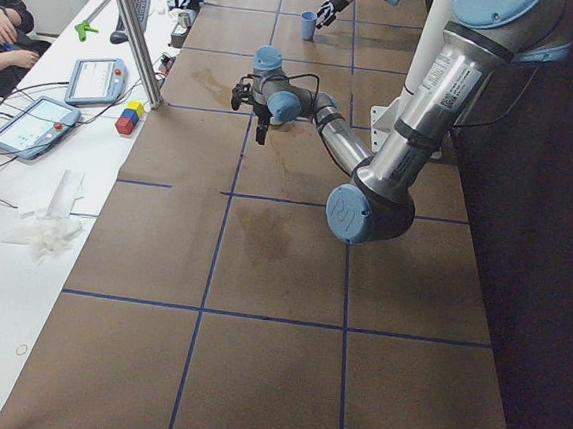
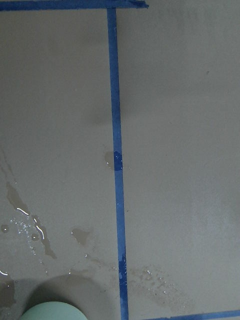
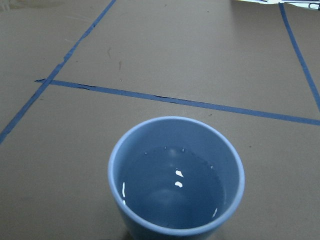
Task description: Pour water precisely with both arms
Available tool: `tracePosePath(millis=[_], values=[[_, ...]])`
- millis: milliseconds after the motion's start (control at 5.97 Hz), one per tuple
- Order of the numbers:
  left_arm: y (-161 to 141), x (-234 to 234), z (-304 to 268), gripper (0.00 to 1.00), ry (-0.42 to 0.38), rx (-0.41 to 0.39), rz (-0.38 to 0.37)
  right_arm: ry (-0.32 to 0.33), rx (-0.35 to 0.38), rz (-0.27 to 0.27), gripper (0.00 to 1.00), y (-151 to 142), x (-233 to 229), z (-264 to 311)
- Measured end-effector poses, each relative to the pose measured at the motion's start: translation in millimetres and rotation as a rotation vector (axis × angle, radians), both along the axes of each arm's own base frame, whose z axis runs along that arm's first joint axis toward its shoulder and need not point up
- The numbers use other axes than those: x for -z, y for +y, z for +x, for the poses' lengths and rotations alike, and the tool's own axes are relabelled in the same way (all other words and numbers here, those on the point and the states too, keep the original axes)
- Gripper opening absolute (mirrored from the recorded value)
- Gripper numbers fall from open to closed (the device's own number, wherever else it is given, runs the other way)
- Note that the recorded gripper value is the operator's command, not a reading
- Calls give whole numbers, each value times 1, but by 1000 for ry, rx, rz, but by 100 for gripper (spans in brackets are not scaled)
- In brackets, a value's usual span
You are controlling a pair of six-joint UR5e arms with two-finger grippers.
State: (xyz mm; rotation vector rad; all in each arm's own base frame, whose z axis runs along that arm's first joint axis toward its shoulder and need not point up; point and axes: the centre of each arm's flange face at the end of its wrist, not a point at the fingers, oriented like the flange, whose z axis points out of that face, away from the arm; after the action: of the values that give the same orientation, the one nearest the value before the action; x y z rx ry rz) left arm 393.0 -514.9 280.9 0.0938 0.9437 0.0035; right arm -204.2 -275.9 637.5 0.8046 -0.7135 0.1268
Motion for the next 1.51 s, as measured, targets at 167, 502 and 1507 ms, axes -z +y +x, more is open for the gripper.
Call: tracePosePath(millis=[167, 502, 1507], values=[[0, 0, 0, 100, 1, 1, -2, 15, -6, 30, 100, 1, -5, -9], [0, 0, 0, 100, 1, 2, -3, -16, -32, 81, 100, -3, -15, -24], [1, 0, 0, 100, 2, 1, -3, -17, -101, 135, 100, -21, -28, -51]])
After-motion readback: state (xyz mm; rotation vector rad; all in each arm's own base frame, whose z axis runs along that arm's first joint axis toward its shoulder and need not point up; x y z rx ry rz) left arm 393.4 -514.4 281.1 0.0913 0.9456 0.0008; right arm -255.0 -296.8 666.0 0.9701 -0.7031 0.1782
